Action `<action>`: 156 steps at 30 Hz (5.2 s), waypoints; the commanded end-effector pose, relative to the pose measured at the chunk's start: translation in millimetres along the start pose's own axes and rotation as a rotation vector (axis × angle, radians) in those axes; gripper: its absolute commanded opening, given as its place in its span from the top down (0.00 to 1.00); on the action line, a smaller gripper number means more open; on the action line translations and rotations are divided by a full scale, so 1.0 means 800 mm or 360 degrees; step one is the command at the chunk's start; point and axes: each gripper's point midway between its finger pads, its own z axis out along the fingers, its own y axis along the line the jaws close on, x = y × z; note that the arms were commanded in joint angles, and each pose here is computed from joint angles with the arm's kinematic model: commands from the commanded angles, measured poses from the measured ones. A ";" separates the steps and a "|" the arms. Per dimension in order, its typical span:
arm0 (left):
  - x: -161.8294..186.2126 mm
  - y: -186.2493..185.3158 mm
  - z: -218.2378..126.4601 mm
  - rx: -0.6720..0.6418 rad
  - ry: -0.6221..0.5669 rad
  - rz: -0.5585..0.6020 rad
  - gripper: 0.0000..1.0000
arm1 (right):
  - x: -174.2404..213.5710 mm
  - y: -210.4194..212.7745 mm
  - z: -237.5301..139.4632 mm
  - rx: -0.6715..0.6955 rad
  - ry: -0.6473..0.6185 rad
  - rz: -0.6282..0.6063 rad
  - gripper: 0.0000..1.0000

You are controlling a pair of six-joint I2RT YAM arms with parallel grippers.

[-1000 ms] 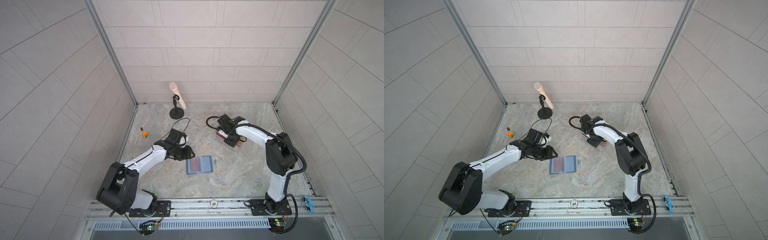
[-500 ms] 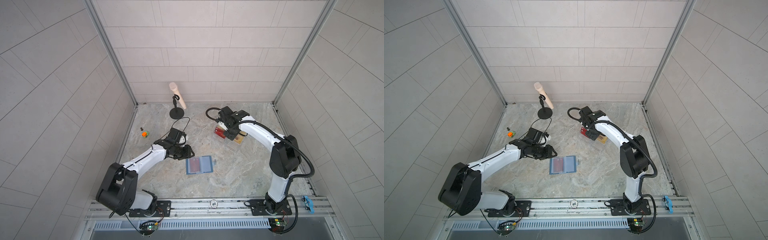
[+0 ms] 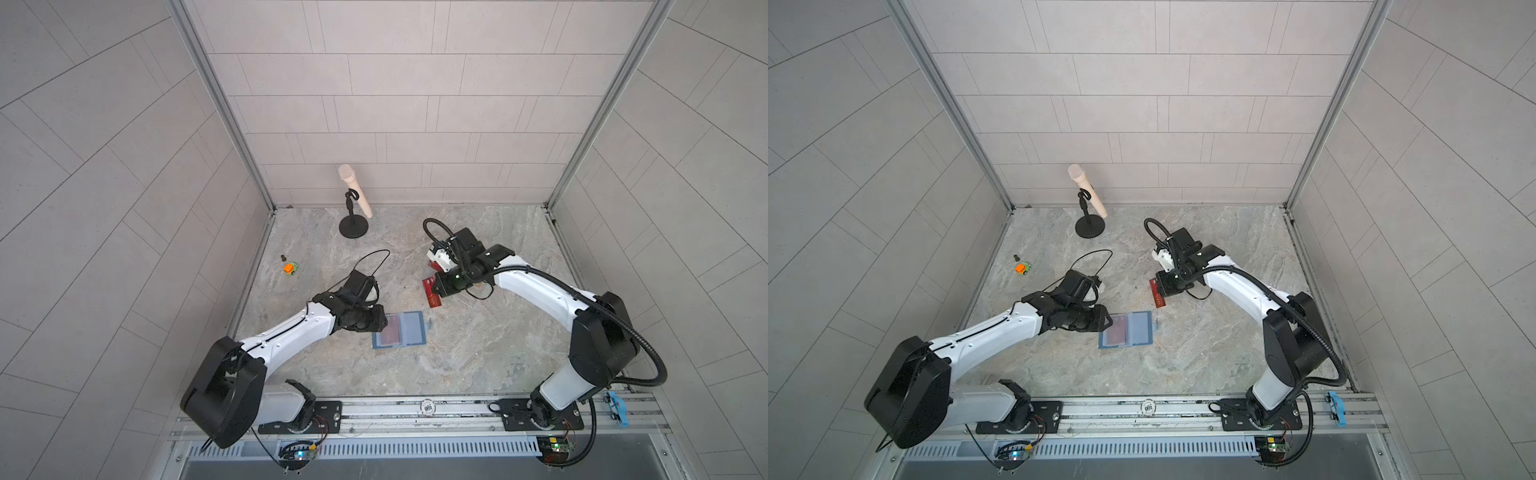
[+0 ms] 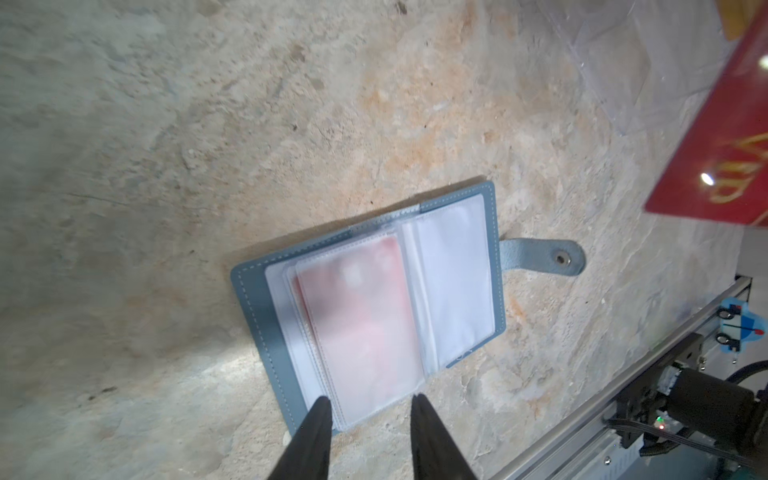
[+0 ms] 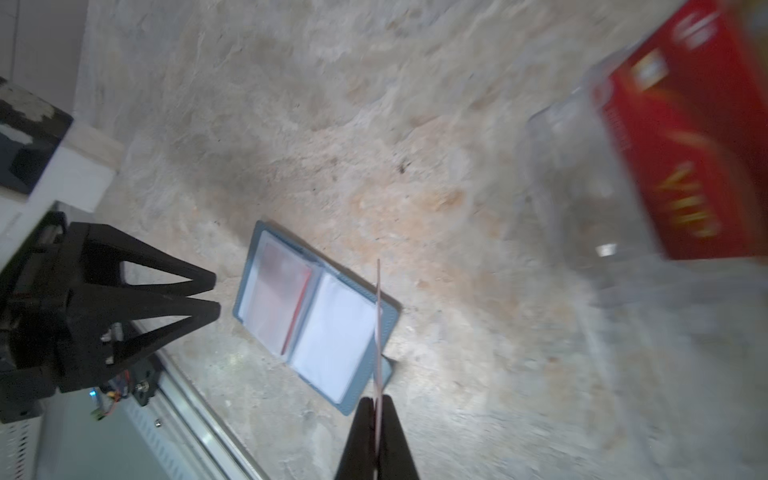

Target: Put the credit cards into the card holder

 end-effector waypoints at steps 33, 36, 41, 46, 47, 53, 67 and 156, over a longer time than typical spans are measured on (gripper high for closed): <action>0.004 0.009 0.045 -0.0018 0.0115 -0.0059 0.96 | 0.034 0.036 0.097 -0.0500 -0.0126 0.0337 1.00; 0.006 0.012 0.046 -0.0033 0.0124 -0.0065 0.96 | 0.039 0.035 0.098 -0.0500 -0.0119 0.0341 1.00; 0.010 0.016 0.051 -0.0049 0.0145 -0.0069 0.96 | 0.040 0.038 0.096 -0.0519 -0.0110 0.0336 1.00; 0.011 0.017 0.052 -0.0051 0.0147 -0.0074 0.96 | 0.042 0.040 0.097 -0.0548 -0.0093 0.0342 1.00; 0.011 0.017 0.052 -0.0050 0.0149 -0.0074 0.96 | 0.044 0.040 0.099 -0.0552 -0.0087 0.0351 1.00; 0.012 0.017 0.051 -0.0050 0.0149 -0.0079 0.96 | 0.047 0.041 0.103 -0.0589 -0.0077 0.0384 1.00; 0.016 0.020 0.053 -0.0055 0.0156 -0.0092 0.96 | 0.050 0.047 0.105 -0.0699 -0.0096 0.0461 1.00; 0.015 0.035 0.046 0.0013 0.0054 -0.0228 0.81 | 0.106 0.030 0.110 0.0242 0.0283 0.0173 0.31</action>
